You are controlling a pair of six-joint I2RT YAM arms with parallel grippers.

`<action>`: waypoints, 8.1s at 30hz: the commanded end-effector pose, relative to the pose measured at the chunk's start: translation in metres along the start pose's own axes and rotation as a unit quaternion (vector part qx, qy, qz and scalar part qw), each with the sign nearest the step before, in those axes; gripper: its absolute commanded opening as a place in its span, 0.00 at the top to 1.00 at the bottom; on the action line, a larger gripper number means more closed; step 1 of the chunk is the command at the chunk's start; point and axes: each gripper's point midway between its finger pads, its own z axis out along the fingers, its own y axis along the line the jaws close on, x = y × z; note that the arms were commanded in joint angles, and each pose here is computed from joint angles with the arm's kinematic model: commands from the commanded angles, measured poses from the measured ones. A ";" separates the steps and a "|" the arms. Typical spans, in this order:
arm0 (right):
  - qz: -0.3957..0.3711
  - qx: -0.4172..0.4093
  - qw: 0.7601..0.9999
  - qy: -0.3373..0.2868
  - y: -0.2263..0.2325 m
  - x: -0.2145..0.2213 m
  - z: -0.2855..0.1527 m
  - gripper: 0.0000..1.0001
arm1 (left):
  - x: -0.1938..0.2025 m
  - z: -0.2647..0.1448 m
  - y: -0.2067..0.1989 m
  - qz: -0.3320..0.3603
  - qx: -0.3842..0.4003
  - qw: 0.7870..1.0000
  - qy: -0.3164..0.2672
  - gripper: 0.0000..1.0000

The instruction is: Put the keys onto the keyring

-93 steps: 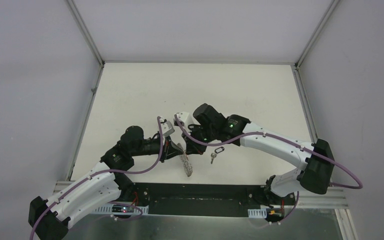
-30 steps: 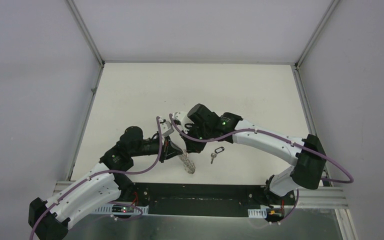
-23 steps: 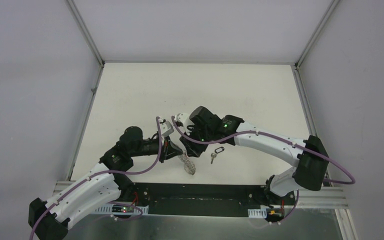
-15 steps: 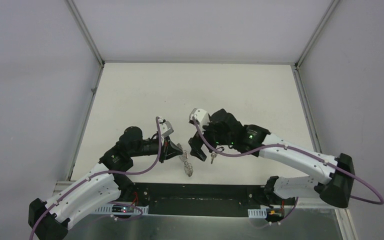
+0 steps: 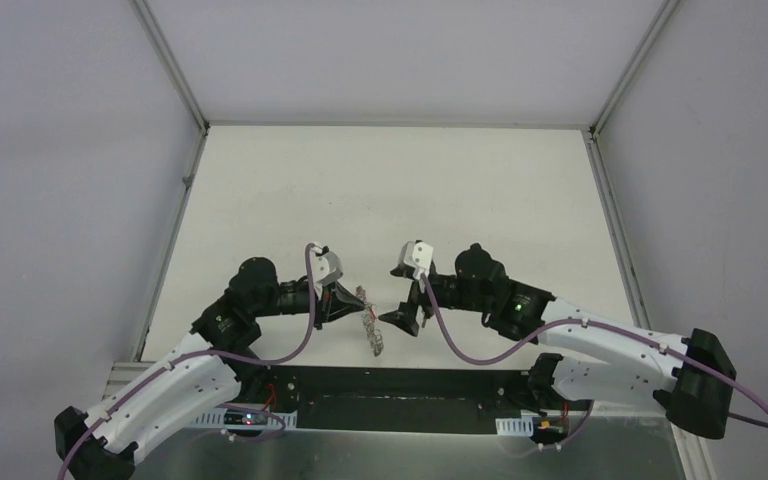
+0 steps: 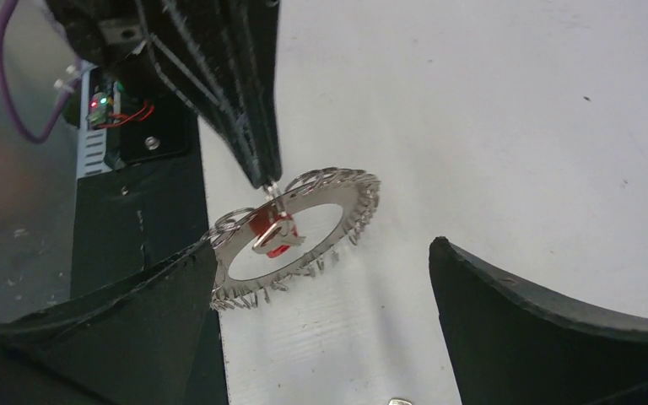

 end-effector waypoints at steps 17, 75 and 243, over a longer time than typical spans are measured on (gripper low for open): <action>-0.084 -0.147 0.980 -0.100 0.042 -0.036 0.023 0.77 | -0.027 -0.007 -0.018 0.101 0.044 0.992 -0.054 1.00; -0.059 -0.143 0.974 0.163 0.033 0.016 -0.015 1.00 | -0.039 0.007 -0.010 0.140 0.049 0.986 -0.071 0.63; 0.031 -0.175 0.972 0.154 0.037 0.016 -0.029 1.00 | -0.019 0.063 -0.043 0.134 0.136 0.981 -0.031 0.99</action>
